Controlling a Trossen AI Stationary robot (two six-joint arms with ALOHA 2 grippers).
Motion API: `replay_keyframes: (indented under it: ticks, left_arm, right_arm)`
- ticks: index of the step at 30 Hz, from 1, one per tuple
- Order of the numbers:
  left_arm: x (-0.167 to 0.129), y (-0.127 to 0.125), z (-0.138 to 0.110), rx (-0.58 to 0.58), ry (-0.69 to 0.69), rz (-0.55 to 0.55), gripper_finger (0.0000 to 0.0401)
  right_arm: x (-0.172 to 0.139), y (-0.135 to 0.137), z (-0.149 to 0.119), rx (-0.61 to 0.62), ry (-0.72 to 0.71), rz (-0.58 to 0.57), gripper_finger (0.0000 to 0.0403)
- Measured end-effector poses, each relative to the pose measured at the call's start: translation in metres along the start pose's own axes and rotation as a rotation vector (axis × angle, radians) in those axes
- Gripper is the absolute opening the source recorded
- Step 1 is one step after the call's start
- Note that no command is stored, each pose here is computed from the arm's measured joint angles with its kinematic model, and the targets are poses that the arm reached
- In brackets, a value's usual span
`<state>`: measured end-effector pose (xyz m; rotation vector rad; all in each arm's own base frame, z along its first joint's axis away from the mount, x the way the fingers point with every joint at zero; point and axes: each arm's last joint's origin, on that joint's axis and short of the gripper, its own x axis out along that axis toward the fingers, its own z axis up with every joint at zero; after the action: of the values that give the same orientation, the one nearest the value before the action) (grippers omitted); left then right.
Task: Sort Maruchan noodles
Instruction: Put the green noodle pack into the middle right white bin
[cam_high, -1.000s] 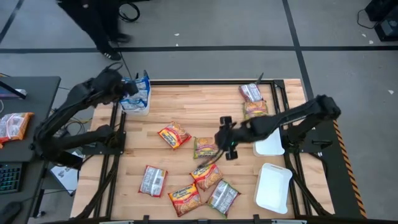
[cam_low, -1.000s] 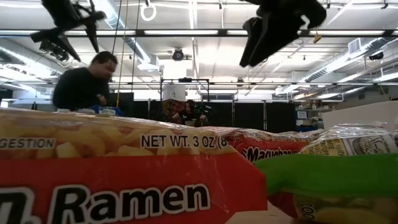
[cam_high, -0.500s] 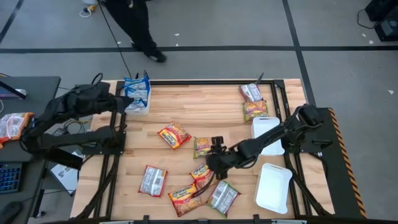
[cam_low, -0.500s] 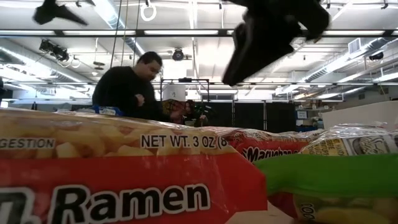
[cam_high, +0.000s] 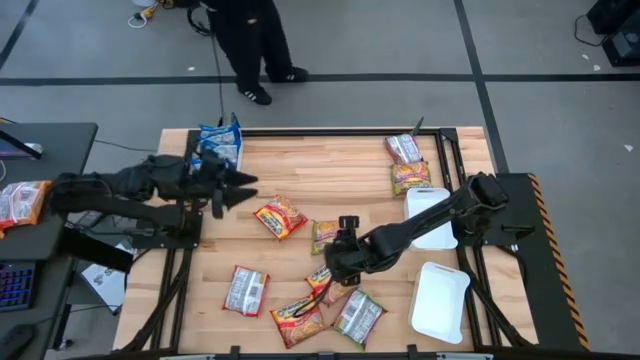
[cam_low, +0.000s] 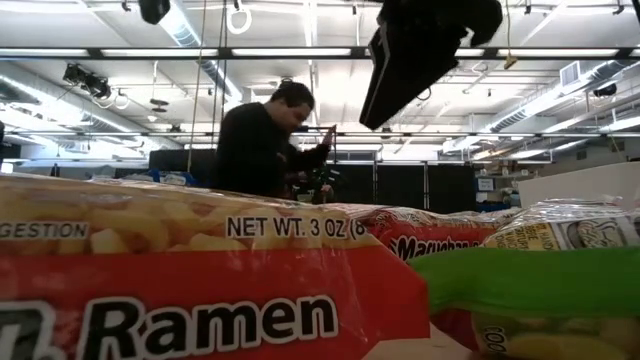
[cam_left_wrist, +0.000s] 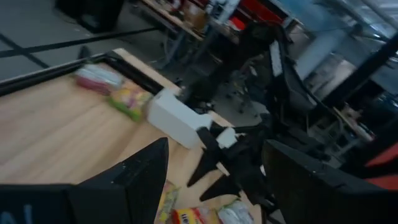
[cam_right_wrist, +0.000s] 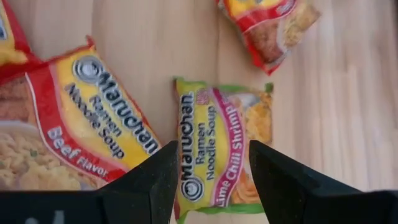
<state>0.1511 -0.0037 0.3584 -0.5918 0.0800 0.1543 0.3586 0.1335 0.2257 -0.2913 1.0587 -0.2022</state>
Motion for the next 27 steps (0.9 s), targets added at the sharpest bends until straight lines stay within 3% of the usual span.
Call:
replay_keyframes:
  ticks: [7, 12, 16, 22, 27]
  left_arm:
    - [0.016, -0.019, -0.006, 0.04, -0.049, -0.115, 0.0263]
    - [0.019, -0.021, -0.008, 0.121, -0.038, -0.121, 0.0263]
    - [0.02, -0.027, -0.009, 0.024, -0.03, -0.178, 0.0263]
    - [0.012, -0.048, 0.011, 0.098, -0.286, -0.361, 0.0263]
    - [0.005, -0.054, 0.018, 0.164, -0.394, -0.411, 0.0263]
  right_arm:
    - [0.001, 0.003, -0.006, -0.071, 0.008, -0.016, 0.0199]
    - [0.014, 0.008, -0.017, -0.067, 0.009, 0.016, 0.0199]
    - [0.029, 0.013, -0.029, -0.071, -0.002, 0.032, 0.0199]
    - [0.058, 0.002, -0.051, -0.11, 0.087, -0.024, 0.0186]
    - [0.071, -0.006, -0.052, -0.103, 0.098, -0.01, 0.016]
